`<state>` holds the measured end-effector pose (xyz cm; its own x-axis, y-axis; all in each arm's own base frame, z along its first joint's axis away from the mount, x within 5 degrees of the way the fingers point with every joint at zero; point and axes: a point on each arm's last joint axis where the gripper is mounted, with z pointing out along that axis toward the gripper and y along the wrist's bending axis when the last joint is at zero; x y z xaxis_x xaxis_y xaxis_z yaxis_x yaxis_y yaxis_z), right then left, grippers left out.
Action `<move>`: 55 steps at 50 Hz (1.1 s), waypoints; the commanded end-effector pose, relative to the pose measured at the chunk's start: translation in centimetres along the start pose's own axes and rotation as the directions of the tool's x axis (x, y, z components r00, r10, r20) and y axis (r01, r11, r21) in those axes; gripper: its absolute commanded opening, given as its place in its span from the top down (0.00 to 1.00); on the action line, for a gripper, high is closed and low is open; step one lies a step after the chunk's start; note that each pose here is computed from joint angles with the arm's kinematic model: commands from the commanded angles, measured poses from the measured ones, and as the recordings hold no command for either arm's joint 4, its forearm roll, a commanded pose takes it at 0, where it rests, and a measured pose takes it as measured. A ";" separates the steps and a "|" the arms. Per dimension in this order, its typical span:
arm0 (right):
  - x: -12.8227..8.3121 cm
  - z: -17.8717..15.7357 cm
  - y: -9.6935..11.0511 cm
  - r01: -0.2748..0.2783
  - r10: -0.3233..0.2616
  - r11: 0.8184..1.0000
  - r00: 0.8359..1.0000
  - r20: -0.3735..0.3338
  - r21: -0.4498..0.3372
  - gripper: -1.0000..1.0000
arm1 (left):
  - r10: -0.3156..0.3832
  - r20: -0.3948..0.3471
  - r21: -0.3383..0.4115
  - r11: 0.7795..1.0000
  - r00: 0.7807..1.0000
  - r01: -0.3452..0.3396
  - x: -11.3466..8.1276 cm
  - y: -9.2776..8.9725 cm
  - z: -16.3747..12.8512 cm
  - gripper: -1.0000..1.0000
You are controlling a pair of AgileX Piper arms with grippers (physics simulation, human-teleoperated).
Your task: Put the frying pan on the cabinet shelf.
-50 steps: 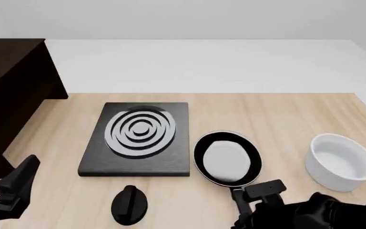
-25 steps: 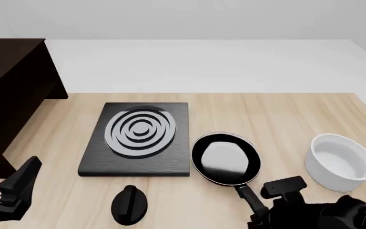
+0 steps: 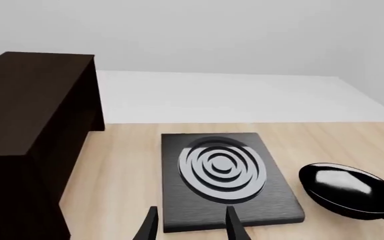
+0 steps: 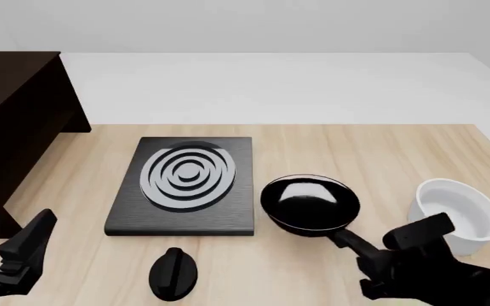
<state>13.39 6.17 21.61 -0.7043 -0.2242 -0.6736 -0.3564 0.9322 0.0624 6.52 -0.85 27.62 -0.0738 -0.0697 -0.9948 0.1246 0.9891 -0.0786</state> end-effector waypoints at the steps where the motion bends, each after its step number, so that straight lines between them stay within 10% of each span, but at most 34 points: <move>1: -2.5 -3.5 -0.3 0.080 -0.084 0.996 0.982 0.170 0.031 1.00 | -0.010 -0.001 0.009 1.000 1.000 0.010 -0.3 -0.1 -0.1 0.00; 20: -6.1 -6.3 0.4 0.171 -0.175 0.984 0.934 0.312 0.038 1.00 | -0.105 -0.003 0.039 0.994 0.994 0.105 -1.7 -0.4 -0.3 0.00; 32: -10.5 -6.6 2.2 0.215 -0.195 0.976 0.908 0.370 -0.014 1.00 | -0.288 -0.020 0.076 0.954 0.957 0.289 -4.1 -0.8 -0.2 0.00; 42: -14.3 -5.5 4.6 0.262 -0.213 0.963 0.892 0.399 -0.072 1.00 | -0.481 -0.055 0.105 0.869 0.875 0.484 -4.6 -1.3 1.1 0.00; 49: -16.2 -5.1 6.2 0.290 -0.225 0.951 0.884 0.409 -0.103 1.00 | -0.621 -0.081 0.146 0.766 0.780 0.626 -4.0 -1.6 1.1 0.00; 55: -17.3 -4.3 7.5 0.324 -0.250 0.938 0.878 0.408 -0.123 1.00 | -0.632 -0.143 0.201 0.735 0.762 0.647 -4.2 -2.4 1.4 0.00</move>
<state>19.04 13.03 34.90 -0.3283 -0.3262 -0.8865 -0.5936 0.8012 -0.0750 7.61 -2.28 31.90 -0.1982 -0.5754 -0.7935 0.2097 0.7659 -0.6078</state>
